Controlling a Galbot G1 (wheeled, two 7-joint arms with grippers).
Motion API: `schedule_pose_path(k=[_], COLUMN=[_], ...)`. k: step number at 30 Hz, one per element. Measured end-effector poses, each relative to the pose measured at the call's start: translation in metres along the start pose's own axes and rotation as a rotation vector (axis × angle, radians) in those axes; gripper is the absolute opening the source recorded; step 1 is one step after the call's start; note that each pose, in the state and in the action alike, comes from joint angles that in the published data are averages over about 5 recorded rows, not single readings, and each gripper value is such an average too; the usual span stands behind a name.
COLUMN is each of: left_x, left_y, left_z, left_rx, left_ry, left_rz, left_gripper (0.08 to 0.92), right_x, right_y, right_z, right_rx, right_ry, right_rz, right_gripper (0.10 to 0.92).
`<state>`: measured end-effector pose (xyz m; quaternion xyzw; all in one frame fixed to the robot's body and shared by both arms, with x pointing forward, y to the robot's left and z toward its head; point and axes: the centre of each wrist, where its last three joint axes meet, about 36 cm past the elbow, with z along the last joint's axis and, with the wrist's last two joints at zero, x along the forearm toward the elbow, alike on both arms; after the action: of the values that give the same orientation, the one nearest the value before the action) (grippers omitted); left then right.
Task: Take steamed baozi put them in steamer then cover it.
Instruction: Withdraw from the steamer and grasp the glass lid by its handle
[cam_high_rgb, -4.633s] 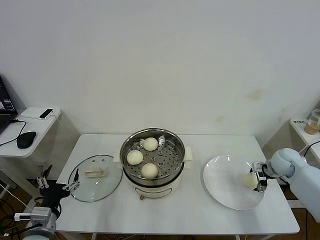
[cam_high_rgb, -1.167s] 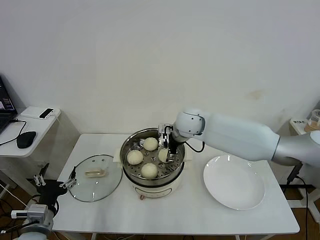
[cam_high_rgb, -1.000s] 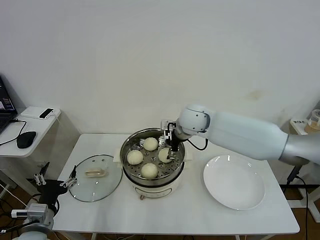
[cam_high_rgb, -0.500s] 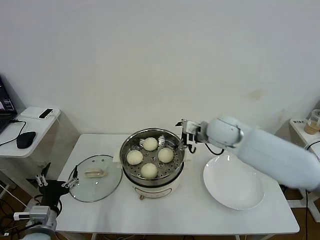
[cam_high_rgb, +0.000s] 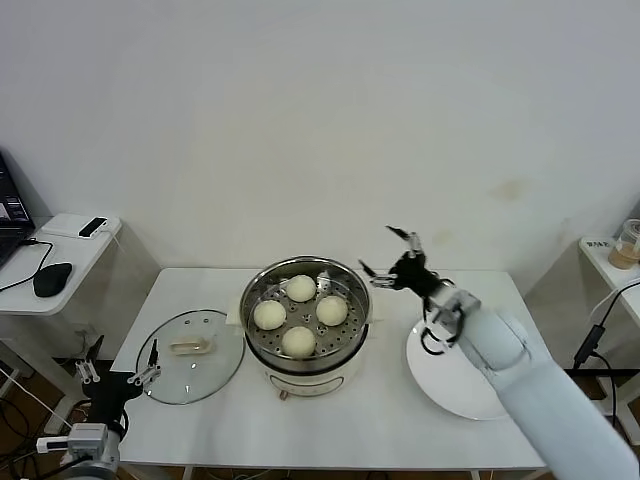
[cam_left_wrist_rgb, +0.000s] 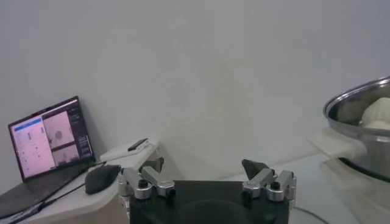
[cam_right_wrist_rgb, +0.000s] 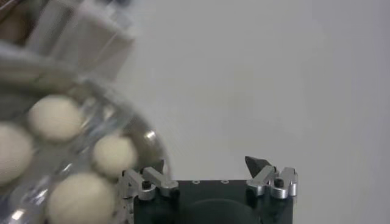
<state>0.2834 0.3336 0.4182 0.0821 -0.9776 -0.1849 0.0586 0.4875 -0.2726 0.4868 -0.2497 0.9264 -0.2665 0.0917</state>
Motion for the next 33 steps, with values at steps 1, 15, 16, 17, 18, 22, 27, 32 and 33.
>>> schedule_pose_path(k=[1,15,16,17,18,22,27,32,33], left_x=[0.0,-0.003,-0.003,-0.004,-0.006,-0.013,-0.025,-0.038,-0.041], left_y=[-0.001,0.004,0.005,0.007,0.008,0.012,0.016,0.014,0.013], left_z=[0.002,0.051,0.055,0.059,0.063,0.082,0.106,0.123,0.125], left_rx=[-0.006,-0.486,-0.539,-0.594,-0.649,-0.858,-1.067,-1.188,-1.204], left_ry=[0.0,-0.042,-0.048,-0.055,-0.062,-0.091,-0.116,-0.134,-0.139], left_rz=[-0.002,0.007,0.014,0.021,0.028,0.063,0.11,0.15,0.155], left_gripper=[0.823,0.823,0.823,0.823,0.823,0.823,0.823,0.823,0.823], right_x=[0.009,0.147,0.155,0.163,0.171,0.196,0.216,0.226,0.228], right_y=[0.002,0.032,0.035,0.037,0.041,0.053,0.066,0.075,0.078], right_z=[0.007,0.076,0.079,0.082,0.084,0.09,0.091,0.088,0.088], right_rx=[-0.024,-0.26,-0.268,-0.276,-0.284,-0.313,-0.347,-0.375,-0.379], right_ry=[-0.01,0.127,0.145,0.162,0.178,0.23,0.272,0.296,0.301], right_rz=[0.034,0.416,0.434,0.451,0.466,0.511,0.553,0.579,0.582], right_gripper=[0.823,0.823,0.823,0.823,0.823,0.823,0.823,0.823,0.823])
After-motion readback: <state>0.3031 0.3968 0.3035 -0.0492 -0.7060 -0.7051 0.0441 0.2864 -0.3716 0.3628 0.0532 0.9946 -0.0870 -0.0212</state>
